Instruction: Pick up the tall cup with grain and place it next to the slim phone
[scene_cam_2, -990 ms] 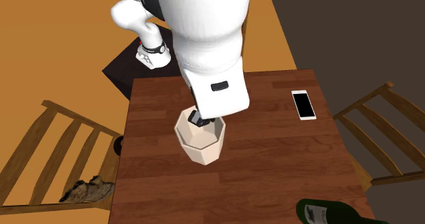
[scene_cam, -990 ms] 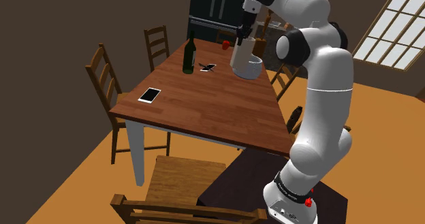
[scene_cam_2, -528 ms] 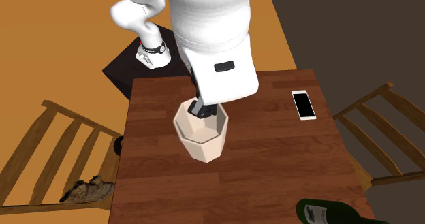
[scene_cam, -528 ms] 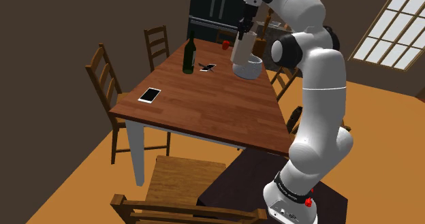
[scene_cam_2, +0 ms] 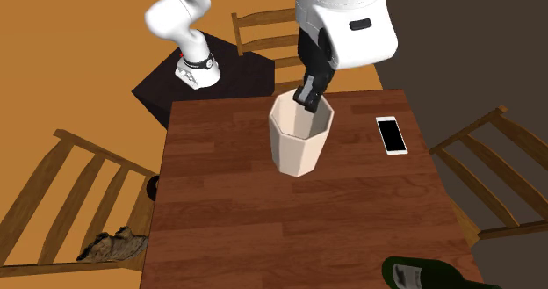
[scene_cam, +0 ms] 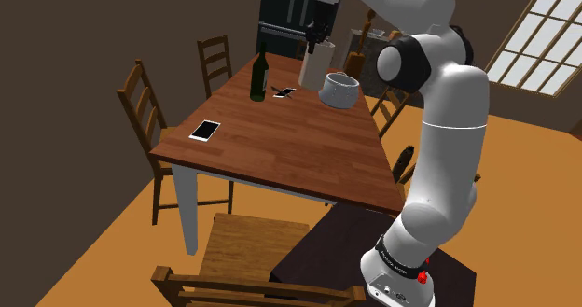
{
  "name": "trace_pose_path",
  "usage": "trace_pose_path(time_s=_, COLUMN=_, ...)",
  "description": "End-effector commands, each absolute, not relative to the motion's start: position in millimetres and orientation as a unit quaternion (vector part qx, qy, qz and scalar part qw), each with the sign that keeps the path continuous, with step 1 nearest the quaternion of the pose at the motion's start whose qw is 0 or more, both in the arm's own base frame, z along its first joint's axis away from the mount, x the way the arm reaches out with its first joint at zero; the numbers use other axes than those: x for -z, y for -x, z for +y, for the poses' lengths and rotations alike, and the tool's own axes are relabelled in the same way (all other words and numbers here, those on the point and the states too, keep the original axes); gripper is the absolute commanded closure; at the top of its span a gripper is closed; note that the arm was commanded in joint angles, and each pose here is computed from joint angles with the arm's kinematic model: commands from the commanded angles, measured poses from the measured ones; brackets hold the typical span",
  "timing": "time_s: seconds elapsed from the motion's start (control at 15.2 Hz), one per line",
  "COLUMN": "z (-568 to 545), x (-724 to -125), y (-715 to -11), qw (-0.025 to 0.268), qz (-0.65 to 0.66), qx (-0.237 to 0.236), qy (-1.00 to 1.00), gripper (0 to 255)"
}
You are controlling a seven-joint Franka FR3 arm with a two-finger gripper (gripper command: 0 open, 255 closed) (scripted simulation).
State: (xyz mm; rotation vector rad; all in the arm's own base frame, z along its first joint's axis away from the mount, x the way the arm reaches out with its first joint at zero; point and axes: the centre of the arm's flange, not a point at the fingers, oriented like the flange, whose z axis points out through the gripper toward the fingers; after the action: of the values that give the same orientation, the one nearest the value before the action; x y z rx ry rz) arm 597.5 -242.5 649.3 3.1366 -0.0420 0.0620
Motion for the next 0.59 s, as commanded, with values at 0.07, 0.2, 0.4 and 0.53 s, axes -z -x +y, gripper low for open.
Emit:
trace_pose_path(time_s=0.07, z=-204, x=-651, y=-608, qw=0.002, qz=-0.014, qx=-0.02, qy=-1.0, gripper=255)
trace_pose_path(time_s=0.2, z=-179, x=-651, y=-615, qw=0.002, qz=-0.014, qx=-0.02, qy=-1.0, gripper=255)
trace_pose_path(time_s=0.4, z=-141, x=-651, y=-625, qw=0.002, qz=-0.014, qx=-0.02, qy=-1.0, gripper=255)
trace_pose_path(time_s=0.53, z=-115, x=-651, y=-632, qw=0.002, qz=-0.014, qx=-0.02, qy=-1.0, gripper=255)
